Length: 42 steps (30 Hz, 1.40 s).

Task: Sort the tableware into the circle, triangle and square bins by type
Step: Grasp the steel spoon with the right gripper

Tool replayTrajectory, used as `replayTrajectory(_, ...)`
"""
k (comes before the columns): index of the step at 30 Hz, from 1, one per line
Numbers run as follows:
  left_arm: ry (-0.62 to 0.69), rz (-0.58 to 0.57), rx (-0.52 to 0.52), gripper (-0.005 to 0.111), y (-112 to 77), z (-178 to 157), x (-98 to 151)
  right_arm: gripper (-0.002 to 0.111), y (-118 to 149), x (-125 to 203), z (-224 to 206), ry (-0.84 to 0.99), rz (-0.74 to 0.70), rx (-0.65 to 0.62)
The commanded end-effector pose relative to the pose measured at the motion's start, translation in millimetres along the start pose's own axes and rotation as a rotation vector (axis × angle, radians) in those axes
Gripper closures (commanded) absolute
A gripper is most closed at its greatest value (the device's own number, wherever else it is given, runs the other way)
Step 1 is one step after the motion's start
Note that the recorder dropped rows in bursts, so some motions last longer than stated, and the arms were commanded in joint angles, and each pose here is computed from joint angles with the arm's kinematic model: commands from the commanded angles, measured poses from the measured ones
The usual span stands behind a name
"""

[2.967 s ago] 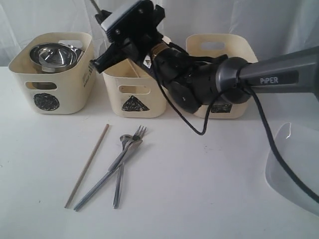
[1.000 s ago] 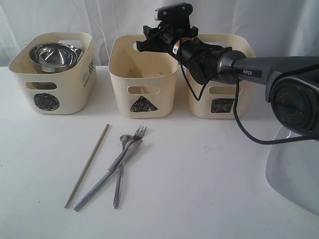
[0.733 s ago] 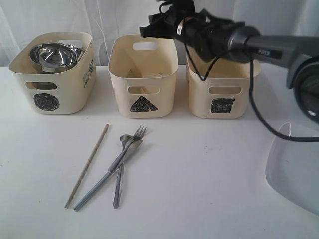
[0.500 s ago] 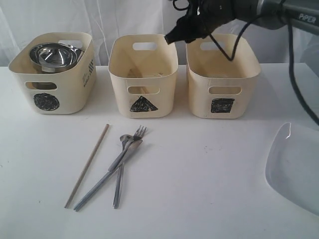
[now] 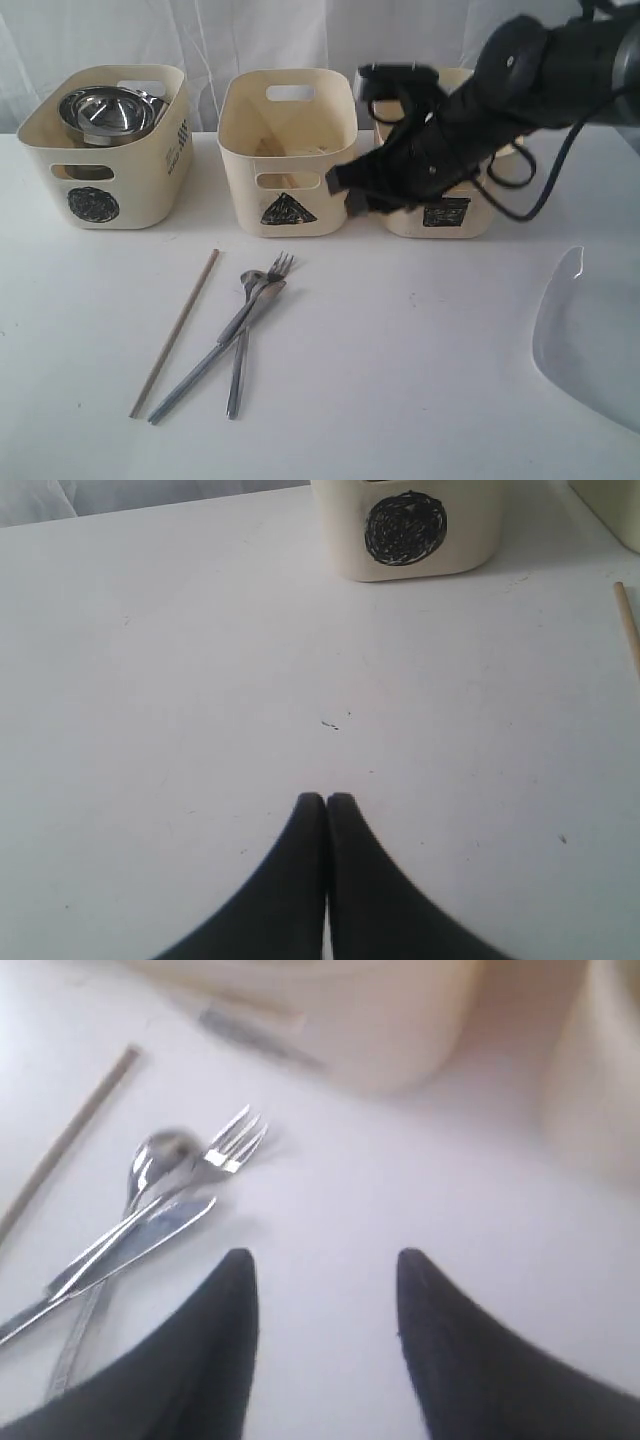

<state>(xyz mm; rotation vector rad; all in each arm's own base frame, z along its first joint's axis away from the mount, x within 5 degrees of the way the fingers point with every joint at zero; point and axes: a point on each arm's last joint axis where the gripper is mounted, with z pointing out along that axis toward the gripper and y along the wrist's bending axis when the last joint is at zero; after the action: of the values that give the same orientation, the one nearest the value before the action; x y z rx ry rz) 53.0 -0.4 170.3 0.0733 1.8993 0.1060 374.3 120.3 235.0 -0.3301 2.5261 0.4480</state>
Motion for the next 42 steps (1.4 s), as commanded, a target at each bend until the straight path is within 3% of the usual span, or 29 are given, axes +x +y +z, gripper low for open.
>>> replayTrajectory(1,-0.004,-0.003,0.001,0.107,-0.2,0.2,0.7,0.066,16.5,37.7,32.5,0.13,0.109,-0.111)
replayTrajectory(4,-0.004,-0.003,0.001,0.107,-0.2,0.2,0.7,0.064,30.0,48.1,55.6,0.179,0.114,-0.148)
replayTrajectory(11,-0.004,-0.003,0.001,0.107,-0.2,0.2,0.7,0.039,69.4,49.9,87.7,0.15,0.127,-0.229)
replayTrajectory(15,-0.004,-0.003,0.001,0.107,-0.2,0.2,0.7,0.039,90.6,43.9,101.1,0.087,0.226,-0.263)
replayTrajectory(19,-0.004,-0.003,0.001,0.107,-0.2,0.2,0.7,0.039,105.5,42.1,117.8,0.051,0.205,-0.248)
replayTrajectory(30,-0.004,-0.003,0.001,0.107,-0.2,0.2,0.7,0.039,100.9,53.7,141.1,0.107,0.247,-0.227)
replayTrajectory(37,-0.004,-0.003,0.001,0.107,-0.2,0.2,0.7,0.039,119.2,16.0,112.8,0.013,-0.008,-0.302)
replayTrajectory(42,-0.004,-0.003,0.001,0.107,-0.2,0.2,0.7,0.041,111.7,19.1,119.5,0.028,-0.04,-0.227)
